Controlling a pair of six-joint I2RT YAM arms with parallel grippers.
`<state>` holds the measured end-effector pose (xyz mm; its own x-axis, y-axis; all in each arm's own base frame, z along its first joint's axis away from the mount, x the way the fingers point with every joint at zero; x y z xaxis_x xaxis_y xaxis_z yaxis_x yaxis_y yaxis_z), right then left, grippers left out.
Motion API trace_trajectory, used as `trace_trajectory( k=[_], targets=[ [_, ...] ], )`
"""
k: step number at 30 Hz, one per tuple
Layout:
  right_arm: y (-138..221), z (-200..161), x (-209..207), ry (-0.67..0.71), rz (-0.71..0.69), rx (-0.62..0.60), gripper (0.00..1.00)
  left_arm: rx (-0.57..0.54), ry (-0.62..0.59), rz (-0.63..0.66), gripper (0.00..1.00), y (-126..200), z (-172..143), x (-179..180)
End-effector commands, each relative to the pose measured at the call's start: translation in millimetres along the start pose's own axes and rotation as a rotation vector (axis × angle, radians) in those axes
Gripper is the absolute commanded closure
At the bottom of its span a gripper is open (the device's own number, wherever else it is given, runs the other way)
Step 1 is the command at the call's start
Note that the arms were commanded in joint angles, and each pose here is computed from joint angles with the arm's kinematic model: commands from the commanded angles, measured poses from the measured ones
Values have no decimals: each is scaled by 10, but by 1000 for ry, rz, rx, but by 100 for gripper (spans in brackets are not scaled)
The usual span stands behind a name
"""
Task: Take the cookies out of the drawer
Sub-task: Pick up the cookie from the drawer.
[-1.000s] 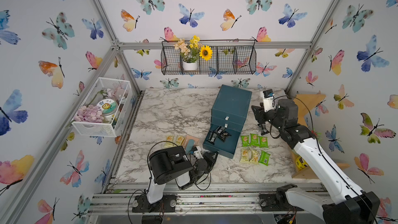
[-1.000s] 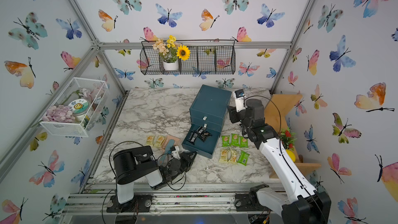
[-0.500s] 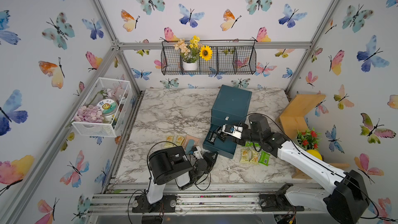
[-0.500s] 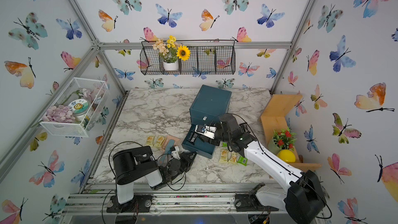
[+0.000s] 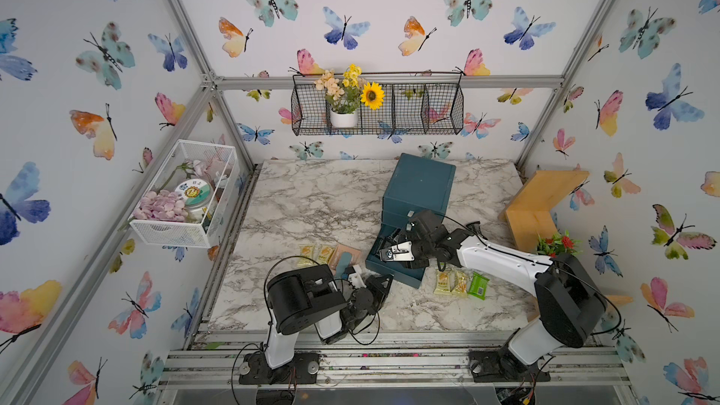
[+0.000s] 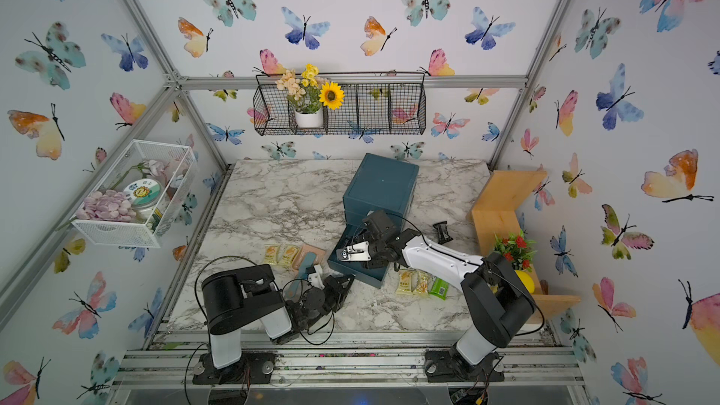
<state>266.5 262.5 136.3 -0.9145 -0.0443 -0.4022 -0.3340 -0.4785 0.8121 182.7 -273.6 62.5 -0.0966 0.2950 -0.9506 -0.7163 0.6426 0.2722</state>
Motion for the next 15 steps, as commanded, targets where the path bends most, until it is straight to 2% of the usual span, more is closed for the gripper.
trace_trajectory(
  k=[1, 7, 15],
  targets=[
    [-66, -128, -26, 45, -23, 124, 47, -34, -19, 40, 100, 35, 60, 82],
    [-226, -278, -9, 46, -52, 207, 47, -28, -18, 36, 100, 22, 49, 76],
    [-345, -333, 14, 46, -84, 202, 47, -31, -17, 34, 100, 16, 51, 70]
  ],
)
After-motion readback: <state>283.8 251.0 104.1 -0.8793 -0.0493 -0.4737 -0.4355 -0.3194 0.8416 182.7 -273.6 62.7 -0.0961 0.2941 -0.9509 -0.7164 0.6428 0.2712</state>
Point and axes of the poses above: each gripper's point midway between its finger pads, its own y axis back along the fingers, its own x axis along the line the jaws close on, z = x × y, the point moved 6 cm from there along y, back along the fingers, and after that the axes turned 10 degrees about -y, right-handed, at the moved point
